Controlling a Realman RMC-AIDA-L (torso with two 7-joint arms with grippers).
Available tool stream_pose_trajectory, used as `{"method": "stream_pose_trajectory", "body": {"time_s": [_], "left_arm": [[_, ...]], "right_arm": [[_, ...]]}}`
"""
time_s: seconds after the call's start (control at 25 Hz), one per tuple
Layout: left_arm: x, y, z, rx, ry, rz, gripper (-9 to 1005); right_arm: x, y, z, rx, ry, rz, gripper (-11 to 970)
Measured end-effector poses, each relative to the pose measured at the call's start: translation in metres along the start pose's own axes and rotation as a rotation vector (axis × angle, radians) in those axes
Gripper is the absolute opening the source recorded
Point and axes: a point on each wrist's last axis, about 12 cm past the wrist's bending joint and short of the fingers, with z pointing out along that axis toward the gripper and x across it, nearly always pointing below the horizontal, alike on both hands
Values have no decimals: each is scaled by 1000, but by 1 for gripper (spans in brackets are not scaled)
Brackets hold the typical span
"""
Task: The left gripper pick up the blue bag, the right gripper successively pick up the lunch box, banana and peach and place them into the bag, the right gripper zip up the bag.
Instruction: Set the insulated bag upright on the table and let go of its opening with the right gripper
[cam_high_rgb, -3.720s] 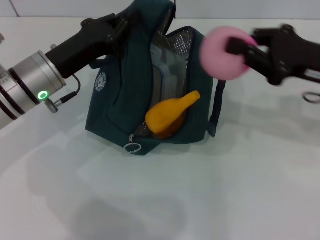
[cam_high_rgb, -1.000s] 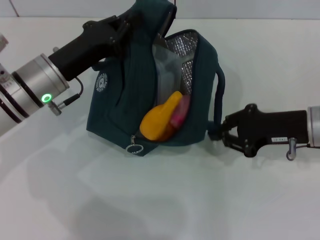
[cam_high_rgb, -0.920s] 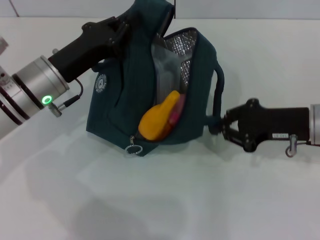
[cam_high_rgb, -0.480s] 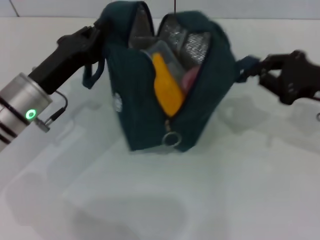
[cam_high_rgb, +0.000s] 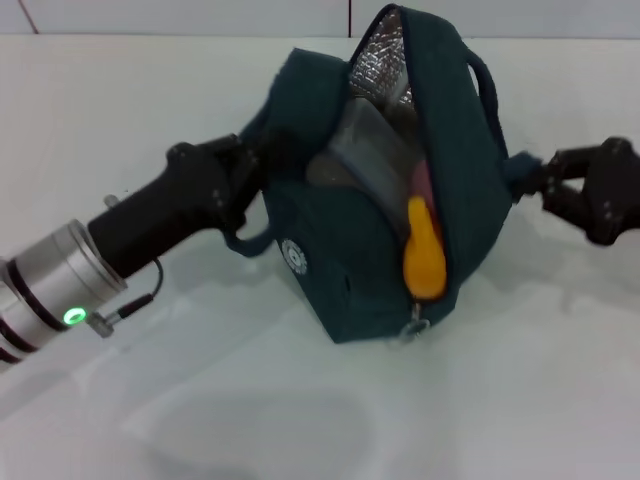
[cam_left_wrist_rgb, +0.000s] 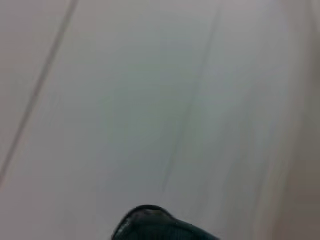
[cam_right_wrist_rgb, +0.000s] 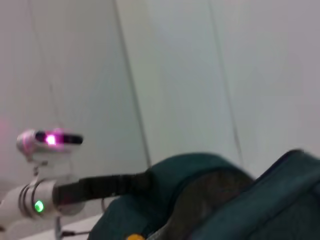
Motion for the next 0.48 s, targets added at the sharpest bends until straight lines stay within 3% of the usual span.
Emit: {"method": "stream_pose_trajectory", "body": {"time_s": [0.24,0.48], "left_arm": [[2,-7,3,52,2,2,46],[3,-9,7,64,-1,-3,48]], "right_arm": [[12,9,5,-22,32,20,73],[14,15,-6,17,5,9,73]]}}
